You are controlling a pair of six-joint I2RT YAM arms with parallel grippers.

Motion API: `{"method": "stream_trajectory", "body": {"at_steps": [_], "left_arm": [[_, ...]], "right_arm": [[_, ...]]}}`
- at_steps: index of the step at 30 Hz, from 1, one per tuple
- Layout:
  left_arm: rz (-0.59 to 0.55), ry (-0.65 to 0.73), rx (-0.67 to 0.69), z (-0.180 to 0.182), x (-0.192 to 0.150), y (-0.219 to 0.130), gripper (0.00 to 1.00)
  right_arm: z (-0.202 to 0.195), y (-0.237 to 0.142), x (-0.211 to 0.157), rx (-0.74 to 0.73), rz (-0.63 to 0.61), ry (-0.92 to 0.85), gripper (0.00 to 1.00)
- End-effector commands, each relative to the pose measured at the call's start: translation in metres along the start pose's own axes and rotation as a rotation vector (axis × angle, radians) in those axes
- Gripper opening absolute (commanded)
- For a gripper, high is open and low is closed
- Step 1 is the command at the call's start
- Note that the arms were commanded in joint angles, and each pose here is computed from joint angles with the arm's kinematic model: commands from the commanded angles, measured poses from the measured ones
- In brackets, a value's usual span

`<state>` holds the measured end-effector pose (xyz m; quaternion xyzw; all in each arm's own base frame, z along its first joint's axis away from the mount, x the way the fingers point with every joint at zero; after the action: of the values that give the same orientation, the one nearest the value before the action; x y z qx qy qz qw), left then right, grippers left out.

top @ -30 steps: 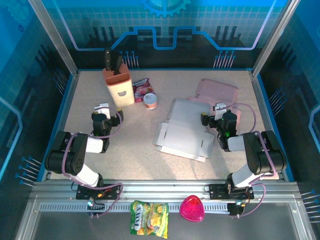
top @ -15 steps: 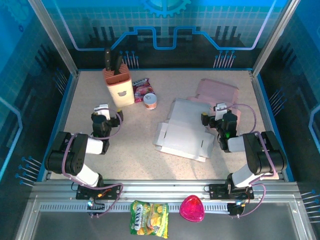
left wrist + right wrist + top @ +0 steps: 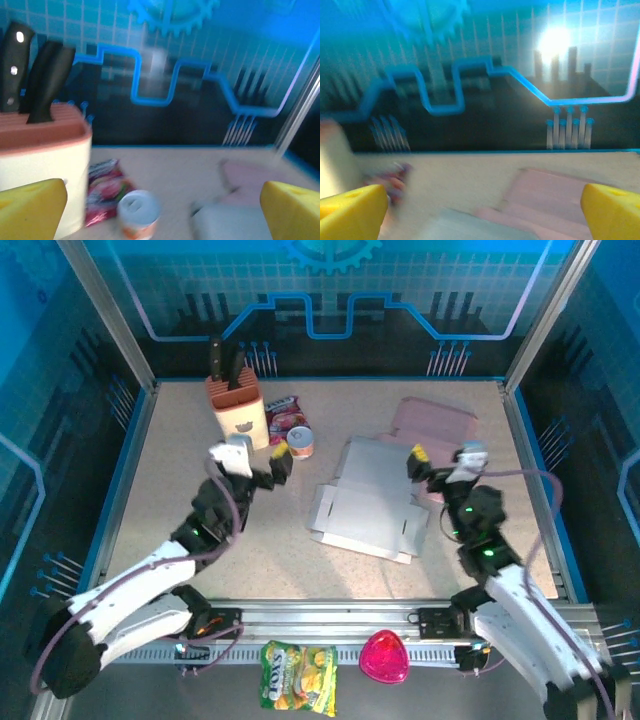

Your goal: Fold the paper box

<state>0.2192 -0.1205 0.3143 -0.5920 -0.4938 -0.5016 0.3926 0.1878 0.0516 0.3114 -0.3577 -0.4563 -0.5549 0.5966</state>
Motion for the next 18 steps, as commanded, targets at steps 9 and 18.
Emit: {"method": "stream_trajectory", "body": {"at_steps": [9, 18], "left_arm": [[0.905, -0.394, 0.036, -0.052, -0.130, -0.067, 0.70], [1.073, -0.503, 0.068, -0.090, -0.205, -0.076, 0.62]], "right_arm": [[0.014, -0.076, -0.080, -0.124, 0.992, 0.286, 0.94], [0.028, -0.080, -0.129, -0.122, 1.089, 0.267, 0.83]]}}
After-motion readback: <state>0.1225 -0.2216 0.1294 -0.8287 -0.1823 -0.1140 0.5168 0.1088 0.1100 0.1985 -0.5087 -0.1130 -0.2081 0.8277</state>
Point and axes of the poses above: each hand's point on the last joint's axis, 136 mm out from that joint toward the fingers, its own y axis out along the fingers, its own z axis along the line the jaws close on, x = y × z, the point moved 10 cm from there along -y, back along the fingers, and after that the axes turned 7 degrees about y, right-handed, at the moved point
